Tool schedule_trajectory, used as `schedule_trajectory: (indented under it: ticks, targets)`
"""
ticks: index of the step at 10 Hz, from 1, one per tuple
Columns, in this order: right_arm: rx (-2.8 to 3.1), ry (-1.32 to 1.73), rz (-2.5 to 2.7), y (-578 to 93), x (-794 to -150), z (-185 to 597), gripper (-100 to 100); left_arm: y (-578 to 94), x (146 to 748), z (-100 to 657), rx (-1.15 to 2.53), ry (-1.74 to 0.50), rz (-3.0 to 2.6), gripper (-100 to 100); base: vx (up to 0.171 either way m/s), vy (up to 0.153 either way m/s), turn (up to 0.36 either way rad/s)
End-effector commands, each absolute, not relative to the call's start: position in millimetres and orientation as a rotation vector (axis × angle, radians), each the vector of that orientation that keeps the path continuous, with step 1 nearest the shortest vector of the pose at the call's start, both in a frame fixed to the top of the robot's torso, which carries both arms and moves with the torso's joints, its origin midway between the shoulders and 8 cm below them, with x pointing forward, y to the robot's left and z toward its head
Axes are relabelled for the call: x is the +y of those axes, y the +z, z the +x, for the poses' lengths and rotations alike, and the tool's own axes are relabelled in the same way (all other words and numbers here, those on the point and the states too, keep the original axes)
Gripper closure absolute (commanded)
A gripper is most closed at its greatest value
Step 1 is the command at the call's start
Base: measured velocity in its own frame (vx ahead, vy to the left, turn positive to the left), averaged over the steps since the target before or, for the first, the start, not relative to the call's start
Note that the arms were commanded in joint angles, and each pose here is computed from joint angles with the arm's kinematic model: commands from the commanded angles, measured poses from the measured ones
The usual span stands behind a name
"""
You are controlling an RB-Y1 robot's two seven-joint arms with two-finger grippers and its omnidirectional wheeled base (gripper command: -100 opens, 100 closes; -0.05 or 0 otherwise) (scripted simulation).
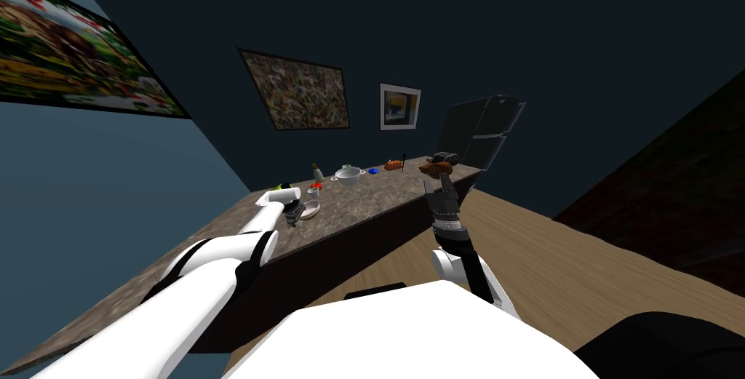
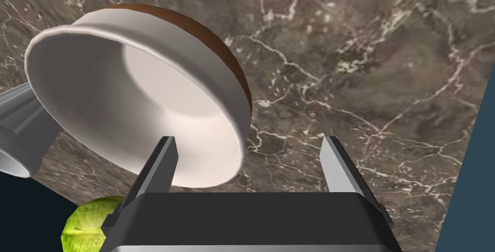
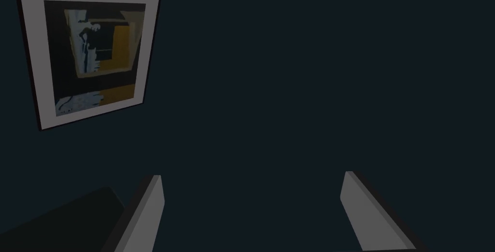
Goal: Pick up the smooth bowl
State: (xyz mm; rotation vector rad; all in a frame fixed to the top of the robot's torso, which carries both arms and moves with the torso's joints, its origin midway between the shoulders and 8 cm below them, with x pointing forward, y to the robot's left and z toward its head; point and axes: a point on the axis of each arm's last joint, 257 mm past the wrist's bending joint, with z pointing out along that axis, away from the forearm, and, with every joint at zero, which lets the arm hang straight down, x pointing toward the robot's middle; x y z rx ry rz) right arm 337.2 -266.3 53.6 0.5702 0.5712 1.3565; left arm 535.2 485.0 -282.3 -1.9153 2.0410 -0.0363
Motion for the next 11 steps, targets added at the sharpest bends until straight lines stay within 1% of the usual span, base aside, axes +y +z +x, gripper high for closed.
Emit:
schedule_trajectory:
  ticks: [1,2,6,7,8,9,10,11]
  targets:
    - [0.571,1.356,0.57,54,-266,337,0,-275,484,541,2.035,-0.049,-1.895,-100,0.0,0.0,0.0]
    - [0.571,1.356,0.57,54,-266,337,0,-280,499,525,1.991,-0.066,-1.969,-100,-0.009,0.008,-0.364]
    - [0.571,1.356,0.57,54,-266,337,0,-287,535,491,1.886,-0.084,-2.082,-100,-0.015,0.027,-0.25]
    - [0.571,1.357,0.57,54,-266,337,0,-292,540,484,1.886,-0.067,-2.069,-100,-0.016,0.025,-0.163]
    - [0.571,1.356,0.57,54,-266,337,0,-301,543,475,1.89,-0.047,-2.082,-100,-0.007,0.008,0.0]
    - [0.571,1.356,0.57,54,-266,337,0,-296,558,462,1.832,-0.064,-2.136,-100,-0.012,0.007,-0.399]
    - [0.571,1.357,0.57,54,-266,337,0,-303,561,454,1.834,-0.045,-2.145,-100,-0.014,0.024,-0.202]
    - [0.571,1.356,0.57,54,-266,337,0,-305,563,450,1.835,-0.036,-2.134,-100,-0.006,0.011,0.073]
